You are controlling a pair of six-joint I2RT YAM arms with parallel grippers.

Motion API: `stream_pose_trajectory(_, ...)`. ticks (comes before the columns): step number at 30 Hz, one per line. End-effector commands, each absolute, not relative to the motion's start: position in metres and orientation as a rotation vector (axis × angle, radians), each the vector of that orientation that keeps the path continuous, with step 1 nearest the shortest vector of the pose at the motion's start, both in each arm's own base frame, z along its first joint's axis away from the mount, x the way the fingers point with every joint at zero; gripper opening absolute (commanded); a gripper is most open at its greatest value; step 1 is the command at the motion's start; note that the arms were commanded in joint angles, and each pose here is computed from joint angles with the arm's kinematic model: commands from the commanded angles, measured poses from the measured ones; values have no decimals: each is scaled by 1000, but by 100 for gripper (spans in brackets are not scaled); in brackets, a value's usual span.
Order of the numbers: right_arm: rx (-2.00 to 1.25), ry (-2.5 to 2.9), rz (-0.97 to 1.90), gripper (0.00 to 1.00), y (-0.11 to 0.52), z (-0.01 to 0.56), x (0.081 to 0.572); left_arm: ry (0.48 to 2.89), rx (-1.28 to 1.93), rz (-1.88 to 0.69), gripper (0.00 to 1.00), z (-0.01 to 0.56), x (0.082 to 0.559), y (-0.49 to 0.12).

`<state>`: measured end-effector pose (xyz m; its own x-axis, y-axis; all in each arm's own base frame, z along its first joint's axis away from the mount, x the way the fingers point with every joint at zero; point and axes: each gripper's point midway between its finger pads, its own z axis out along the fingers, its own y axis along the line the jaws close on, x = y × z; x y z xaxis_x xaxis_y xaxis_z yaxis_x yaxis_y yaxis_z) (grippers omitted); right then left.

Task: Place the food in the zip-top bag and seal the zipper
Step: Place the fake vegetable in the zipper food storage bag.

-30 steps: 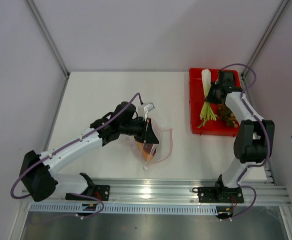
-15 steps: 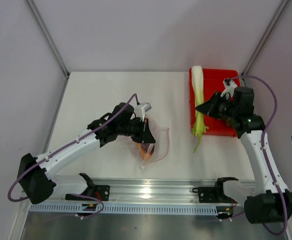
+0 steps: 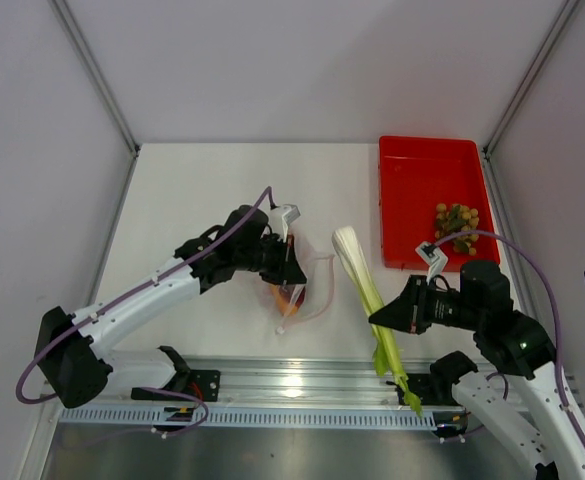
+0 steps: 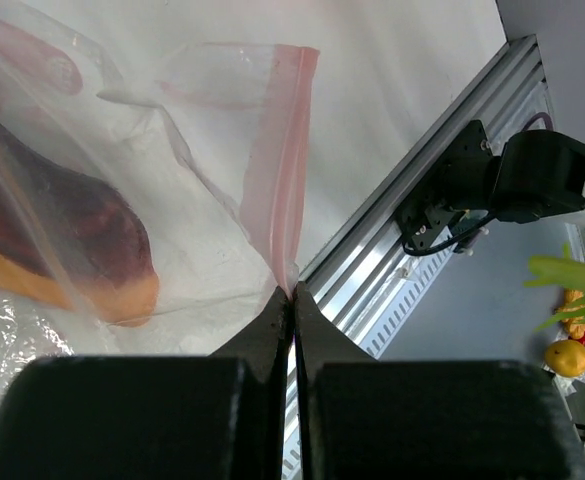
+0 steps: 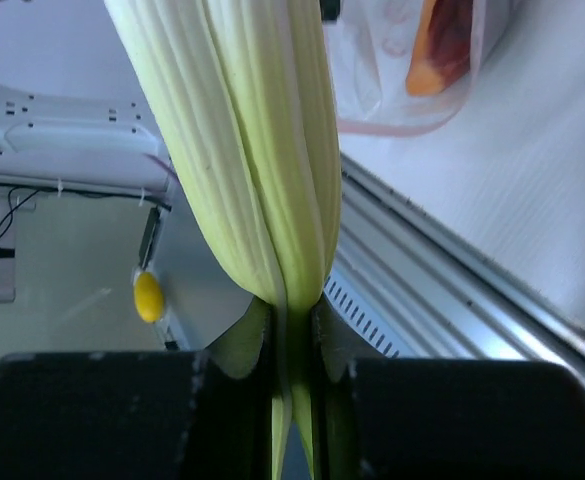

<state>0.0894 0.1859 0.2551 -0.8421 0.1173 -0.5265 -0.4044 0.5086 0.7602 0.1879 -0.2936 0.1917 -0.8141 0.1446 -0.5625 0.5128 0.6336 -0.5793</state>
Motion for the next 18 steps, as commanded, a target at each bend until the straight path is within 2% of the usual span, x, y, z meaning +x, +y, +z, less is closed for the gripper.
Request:
stream_pose_trajectory(1,-189,2386,1395,0,184,231,61,2267,539,-1067,1,224,197,-296)
stream_pose_trajectory(9,-186,2517,1388,0,178,203,43,2214,554,-1132,1,245,198,-306)
stream_pose_trajectory(18,-191,2590,1289,0,184,186,54,2199,558,-1148,1,253,197,-307)
